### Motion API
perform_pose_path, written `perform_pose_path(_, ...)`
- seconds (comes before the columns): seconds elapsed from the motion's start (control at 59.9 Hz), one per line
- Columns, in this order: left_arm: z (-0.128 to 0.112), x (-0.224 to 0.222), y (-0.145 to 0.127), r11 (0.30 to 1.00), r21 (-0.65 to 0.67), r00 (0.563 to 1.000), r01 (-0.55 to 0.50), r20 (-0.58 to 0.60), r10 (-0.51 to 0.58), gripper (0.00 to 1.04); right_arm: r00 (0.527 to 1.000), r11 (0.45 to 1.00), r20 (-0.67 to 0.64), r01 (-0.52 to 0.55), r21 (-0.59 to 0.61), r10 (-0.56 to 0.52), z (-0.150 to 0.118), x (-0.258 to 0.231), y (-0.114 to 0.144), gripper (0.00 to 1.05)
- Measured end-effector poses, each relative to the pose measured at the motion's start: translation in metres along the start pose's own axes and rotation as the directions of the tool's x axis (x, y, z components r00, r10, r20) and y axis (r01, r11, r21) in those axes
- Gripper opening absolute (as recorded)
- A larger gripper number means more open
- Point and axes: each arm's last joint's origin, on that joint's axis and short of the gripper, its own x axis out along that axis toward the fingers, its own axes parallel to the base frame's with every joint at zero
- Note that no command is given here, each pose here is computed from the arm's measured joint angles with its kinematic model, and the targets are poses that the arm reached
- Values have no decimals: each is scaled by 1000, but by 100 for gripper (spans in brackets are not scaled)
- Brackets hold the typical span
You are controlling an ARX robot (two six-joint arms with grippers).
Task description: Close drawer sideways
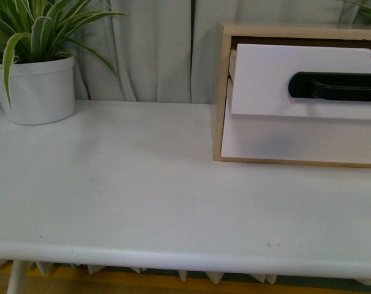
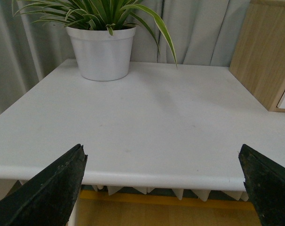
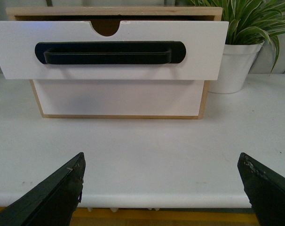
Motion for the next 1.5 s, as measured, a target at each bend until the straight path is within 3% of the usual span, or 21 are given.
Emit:
perform_pose_path(1.119,0,0,0,1000,0,1000,0,0,0,98,999,1000,-31,17,15,-16,-1,0,0,95)
perform_pose_path(1.186,-2,1,0,991,96,992,-90,-79,98,98,977,996,-208,66,53,-54,2,2,-3,95)
perform_pose_path(1.269,-1,4,-2,953,271,976,-139,-123,177,98,961,995,-274,70,68,-49,8,7,-7,95)
perform_pose_path(1.353,7,9,-8,883,462,987,-89,-77,139,98,965,998,-254,61,9,-57,25,16,-13,95)
perform_pose_path(1.436,15,15,-13,809,584,997,-56,-4,73,98,970,989,-232,34,-145,-67,44,23,-17,95)
perform_pose_path(1.503,21,21,-19,707,706,998,-32,54,-9,98,970,965,-237,-4,-261,-60,54,29,-19,95)
